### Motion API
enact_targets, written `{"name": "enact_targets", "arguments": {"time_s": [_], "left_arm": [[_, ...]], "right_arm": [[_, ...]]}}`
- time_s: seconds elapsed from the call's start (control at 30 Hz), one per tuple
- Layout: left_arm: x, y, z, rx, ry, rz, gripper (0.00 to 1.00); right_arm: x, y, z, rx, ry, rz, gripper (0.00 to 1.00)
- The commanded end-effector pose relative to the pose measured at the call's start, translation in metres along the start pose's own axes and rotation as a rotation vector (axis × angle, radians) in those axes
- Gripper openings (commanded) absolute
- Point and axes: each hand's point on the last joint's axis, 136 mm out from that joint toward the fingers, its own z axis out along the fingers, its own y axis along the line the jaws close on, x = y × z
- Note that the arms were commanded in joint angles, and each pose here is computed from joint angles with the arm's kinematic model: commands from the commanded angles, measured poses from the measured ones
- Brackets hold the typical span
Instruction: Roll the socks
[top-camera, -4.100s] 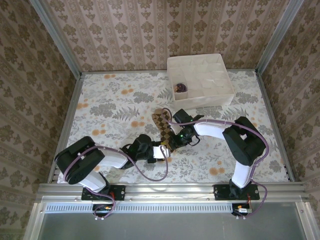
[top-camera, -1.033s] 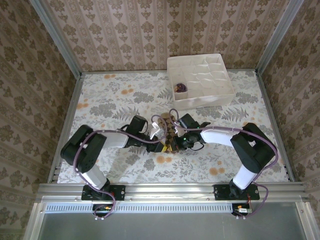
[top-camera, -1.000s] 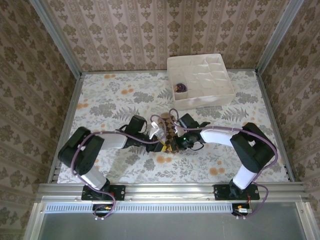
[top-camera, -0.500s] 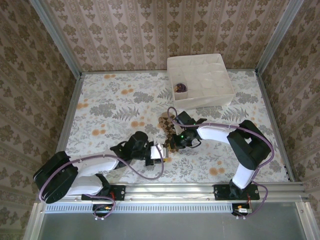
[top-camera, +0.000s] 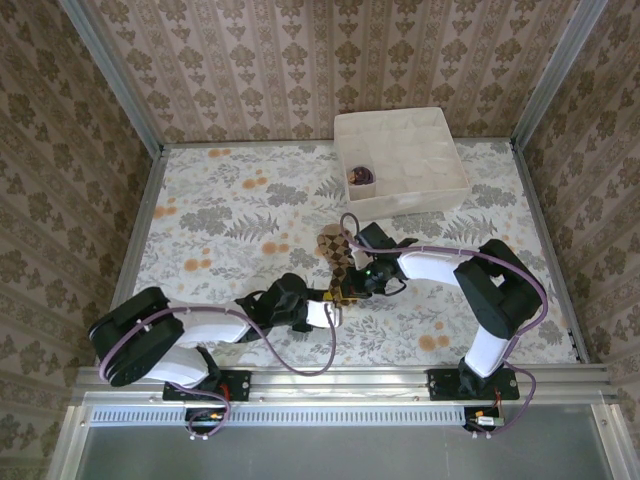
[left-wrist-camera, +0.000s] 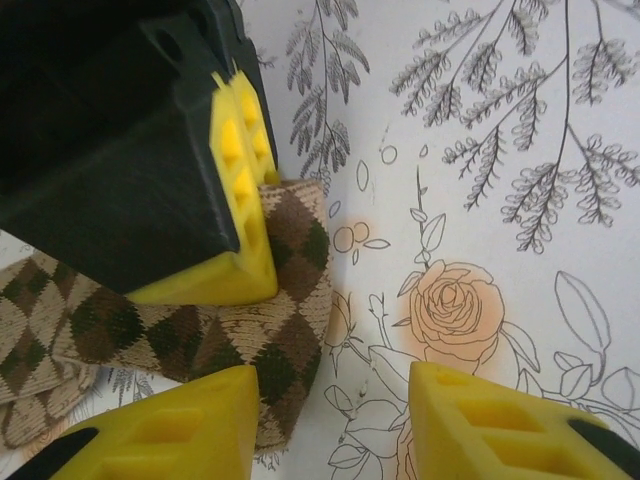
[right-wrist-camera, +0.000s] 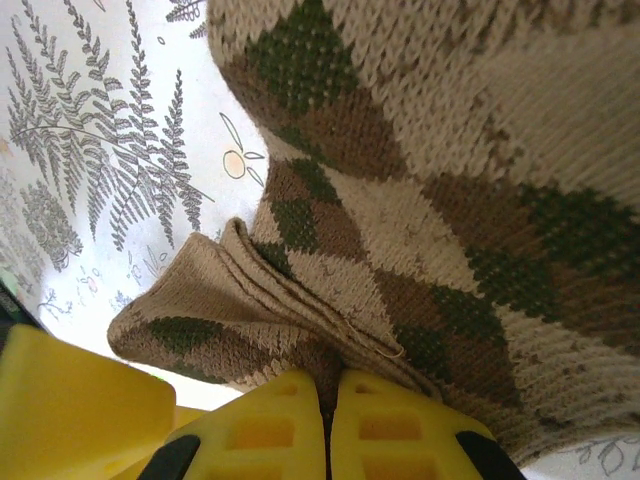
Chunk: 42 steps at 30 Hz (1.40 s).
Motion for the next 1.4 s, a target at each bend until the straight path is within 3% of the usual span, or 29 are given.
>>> {"name": "enact_targets", "arguments": {"time_s": [0.0,0.23,0.53,0.73,0.93,1.2,1.37], "left_arm": [[0.001,0.002,0.005,-0.029,0.001,0.057,0.43],[0.007,0.003,0.017,-0.048,0.011,0.068,0.48],[0.02,0.001,0.029,-0.083,0.025,0.073,0.49],[0.018,-0.004,0.028,-0.067,0.005,0.073,0.33],[0.019,-0.023,0.024,0.064,0.029,0.05,0.04],[0.008,-0.047,0.019,0.377,0.088,-0.148,0.0],[-0.001,-0.057,0.019,0.533,0.117,-0.282,0.0]], "right_arm": [[0.058,-0.048,0.015,0.14,0.186,0.144,0.0],[0.062,-0.039,0.011,0.107,0.242,0.142,0.0],[0.061,-0.013,0.007,-0.087,0.287,0.19,0.0],[0.057,-0.01,0.0,-0.156,0.288,0.228,0.0],[0.056,-0.018,-0.003,-0.16,0.274,0.25,0.01],[0.028,-0.012,-0.047,-0.092,0.049,0.137,0.42],[0.021,-0.028,-0.075,0.042,-0.099,0.123,0.48]]}}
